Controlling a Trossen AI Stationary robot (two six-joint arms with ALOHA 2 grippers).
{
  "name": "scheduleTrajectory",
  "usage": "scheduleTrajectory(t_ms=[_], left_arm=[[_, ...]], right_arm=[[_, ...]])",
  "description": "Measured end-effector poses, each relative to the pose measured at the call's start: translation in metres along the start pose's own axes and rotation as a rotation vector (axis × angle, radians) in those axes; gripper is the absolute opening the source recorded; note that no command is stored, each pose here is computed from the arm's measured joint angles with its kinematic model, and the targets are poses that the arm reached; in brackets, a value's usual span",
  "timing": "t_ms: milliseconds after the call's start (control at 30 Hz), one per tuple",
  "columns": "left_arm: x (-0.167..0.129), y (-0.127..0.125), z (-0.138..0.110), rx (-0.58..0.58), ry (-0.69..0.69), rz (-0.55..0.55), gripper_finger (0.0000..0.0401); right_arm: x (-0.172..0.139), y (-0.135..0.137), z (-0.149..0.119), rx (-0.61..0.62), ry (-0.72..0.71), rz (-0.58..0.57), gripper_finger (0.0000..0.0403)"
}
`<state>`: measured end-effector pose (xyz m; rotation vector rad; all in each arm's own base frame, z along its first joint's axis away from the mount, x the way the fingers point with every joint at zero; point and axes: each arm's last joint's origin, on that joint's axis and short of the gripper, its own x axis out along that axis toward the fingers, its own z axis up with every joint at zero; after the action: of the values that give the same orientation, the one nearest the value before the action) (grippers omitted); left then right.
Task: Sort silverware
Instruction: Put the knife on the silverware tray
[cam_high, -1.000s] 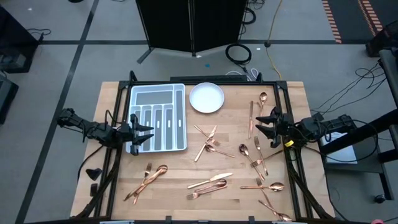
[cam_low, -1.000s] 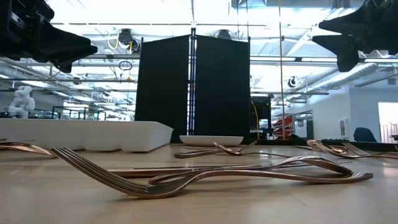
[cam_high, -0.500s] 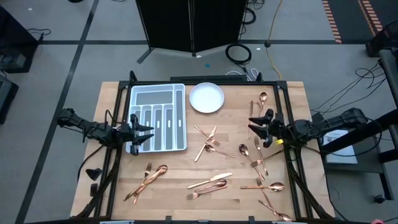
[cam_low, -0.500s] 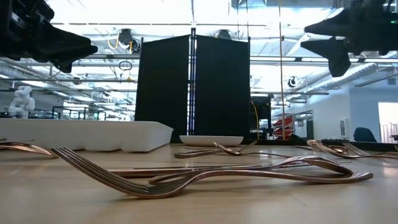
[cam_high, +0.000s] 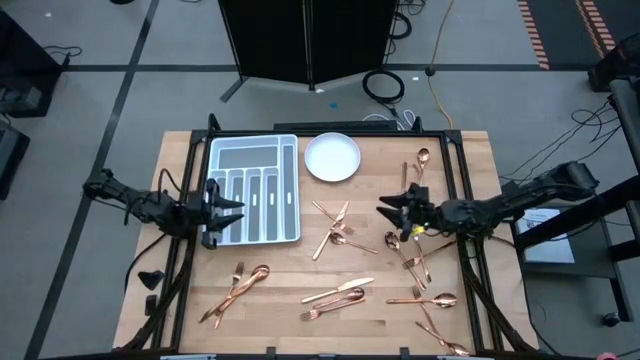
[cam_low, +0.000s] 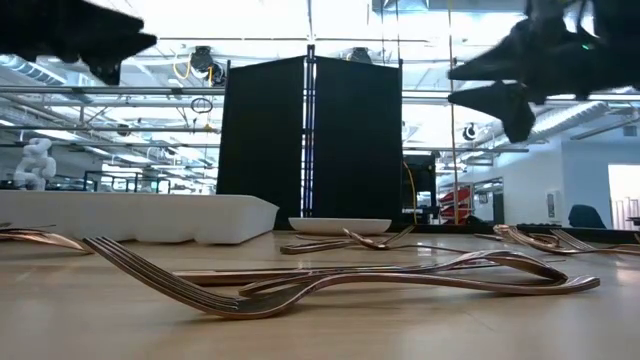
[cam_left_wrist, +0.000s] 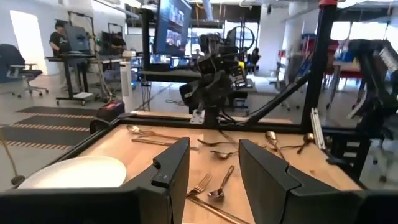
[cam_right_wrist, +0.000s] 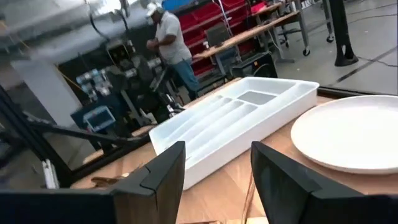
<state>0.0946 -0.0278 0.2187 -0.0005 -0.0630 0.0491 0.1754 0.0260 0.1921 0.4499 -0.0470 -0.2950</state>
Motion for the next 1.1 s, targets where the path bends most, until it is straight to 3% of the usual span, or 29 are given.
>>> scheduleTrajectory(t_ms=[233, 367, 467, 600, 767, 933, 1100], left_arm=[[0.030, -0.014, 0.018, 0.066, 0.147, -0.007, 0.0135], [0.046, -0.023, 0.030, 0.020, 0.304, 0.005, 0.0135], [0.055, -0.028, 0.041, -0.079, 0.429, 0.009, 0.0135], [0.066, -0.037, 0.044, -0.230, 0.590, -0.050, 0.0135], [0.073, -0.056, 0.029, -0.362, 0.761, -0.142, 0.0135], [0.070, -0.075, 0.011, -0.421, 0.915, -0.114, 0.0135], [0.061, -0.089, -0.006, -0.501, 1.070, -0.006, 0.0135]], right_arm=[[0.053, 0.044, 0.014, -0.200, 0.076, 0.077, 0.0174], [0.081, 0.068, 0.017, -0.310, 0.162, 0.159, 0.0174], [0.098, 0.078, 0.013, -0.360, 0.232, 0.180, 0.0174], [0.110, 0.083, -0.003, -0.375, 0.315, 0.168, 0.0174], [0.112, 0.083, -0.032, -0.339, 0.440, 0.165, 0.0174], [0.107, 0.089, -0.043, -0.259, 0.513, 0.219, 0.0174], [0.100, 0.100, -0.047, -0.247, 0.535, 0.285, 0.0173]])
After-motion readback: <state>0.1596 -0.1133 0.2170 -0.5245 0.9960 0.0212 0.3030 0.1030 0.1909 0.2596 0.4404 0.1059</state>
